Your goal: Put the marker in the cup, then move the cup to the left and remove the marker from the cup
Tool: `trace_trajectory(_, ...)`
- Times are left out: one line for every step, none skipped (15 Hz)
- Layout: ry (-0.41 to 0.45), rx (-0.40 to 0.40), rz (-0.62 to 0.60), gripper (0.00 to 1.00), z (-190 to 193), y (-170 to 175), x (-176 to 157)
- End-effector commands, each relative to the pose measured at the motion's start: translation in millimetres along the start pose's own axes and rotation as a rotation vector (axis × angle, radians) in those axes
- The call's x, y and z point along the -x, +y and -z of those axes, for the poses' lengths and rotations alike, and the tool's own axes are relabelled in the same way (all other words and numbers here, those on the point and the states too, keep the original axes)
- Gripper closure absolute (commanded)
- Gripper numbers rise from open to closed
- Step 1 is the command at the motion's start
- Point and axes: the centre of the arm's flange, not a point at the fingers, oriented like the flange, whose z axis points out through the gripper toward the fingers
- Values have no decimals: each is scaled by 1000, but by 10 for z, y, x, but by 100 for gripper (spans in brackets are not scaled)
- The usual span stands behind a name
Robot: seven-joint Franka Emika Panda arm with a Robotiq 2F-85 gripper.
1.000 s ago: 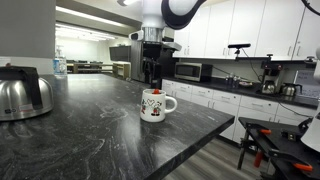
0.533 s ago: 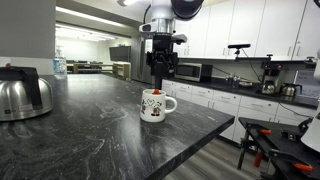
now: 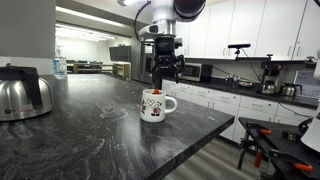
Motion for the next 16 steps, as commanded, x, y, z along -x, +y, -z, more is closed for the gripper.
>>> trace_trajectory(52,-55,107,1,32,-20,25)
trace_trajectory(63,-69,119,9,26,-21,24)
trace_trajectory(68,-80,131,12,15,-18,25)
trace_trajectory(73,-87,140,23,14,-10,23)
trace_trajectory(76,-91,143,24,15,-5,20)
trace_trajectory(76,-95,148,24,12,13,13)
trace_trajectory(76,-99,152,33,13,38,6)
trace_trajectory(74,-98,151,36,12,61,0)
trace_trajectory(76,-100,152,39,8,92,-6)
trace_trajectory(75,-100,153,34,-6,124,-14)
trace_trajectory(79,-103,157,33,-20,159,-24)
trace_trajectory(79,-104,160,33,-36,193,-48)
trace_trajectory(79,-102,162,32,-55,229,-64)
trace_trajectory(80,-104,167,32,-75,272,-88)
trace_trajectory(80,-103,170,33,-92,312,-111)
trace_trajectory(79,-102,174,35,-115,361,-140)
